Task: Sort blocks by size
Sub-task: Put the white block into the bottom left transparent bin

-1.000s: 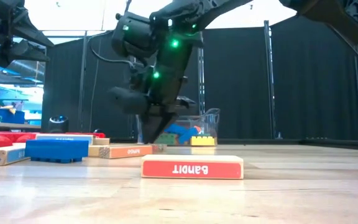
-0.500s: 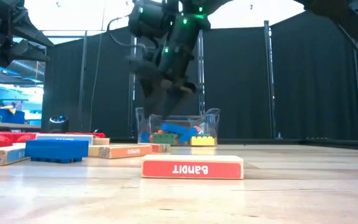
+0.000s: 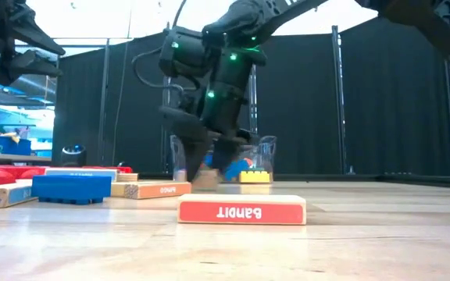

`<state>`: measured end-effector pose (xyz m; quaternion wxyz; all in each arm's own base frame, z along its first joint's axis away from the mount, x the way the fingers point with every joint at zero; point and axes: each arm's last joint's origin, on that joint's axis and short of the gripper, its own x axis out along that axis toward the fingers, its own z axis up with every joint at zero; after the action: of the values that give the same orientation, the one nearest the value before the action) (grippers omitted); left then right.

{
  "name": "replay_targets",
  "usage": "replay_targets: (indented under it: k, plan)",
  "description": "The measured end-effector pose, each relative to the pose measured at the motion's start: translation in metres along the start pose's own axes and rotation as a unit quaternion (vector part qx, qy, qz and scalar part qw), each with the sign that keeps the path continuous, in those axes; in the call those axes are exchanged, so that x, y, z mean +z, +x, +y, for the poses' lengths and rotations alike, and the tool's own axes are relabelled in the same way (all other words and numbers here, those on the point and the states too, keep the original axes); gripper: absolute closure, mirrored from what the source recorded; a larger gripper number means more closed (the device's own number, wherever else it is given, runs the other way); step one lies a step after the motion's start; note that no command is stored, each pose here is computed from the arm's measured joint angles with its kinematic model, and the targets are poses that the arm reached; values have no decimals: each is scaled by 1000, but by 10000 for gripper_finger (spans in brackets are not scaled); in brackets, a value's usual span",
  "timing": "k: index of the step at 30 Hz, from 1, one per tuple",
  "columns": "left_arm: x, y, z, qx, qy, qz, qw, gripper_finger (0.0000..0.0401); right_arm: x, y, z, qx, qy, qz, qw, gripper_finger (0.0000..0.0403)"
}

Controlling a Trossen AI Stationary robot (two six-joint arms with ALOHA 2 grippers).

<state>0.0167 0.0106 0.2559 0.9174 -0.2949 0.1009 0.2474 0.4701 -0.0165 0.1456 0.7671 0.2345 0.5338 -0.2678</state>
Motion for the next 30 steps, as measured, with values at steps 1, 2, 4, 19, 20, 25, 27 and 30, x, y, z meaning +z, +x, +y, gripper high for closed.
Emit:
replay_targets:
  k: [1,2,4,19,20,25,27,30]
  plan:
    - [-1,0,0,-7,0,7,1000,156,-5,3,-1,0,5,13,1000,184]
    - [-1,0,0,-11,1,12,1000,156,-8,7,-2,2,12,19,1000,193]
    - [-1,0,-1,-16,1,15,1000,156,-11,10,-7,9,26,33,999,223]
    - [-3,0,3,21,33,9,999,156,16,-59,44,137,-37,-40,989,331]
    - [-3,0,3,21,33,9,999,156,20,-71,52,158,-52,-61,984,331]
    - [-3,0,3,22,33,8,999,156,20,-118,99,280,-133,-175,934,331]
    - [-3,0,3,23,33,8,999,156,18,-130,114,328,-165,-217,905,331]
    - [-3,0,3,23,33,7,999,156,16,-138,127,383,-225,-260,857,331]
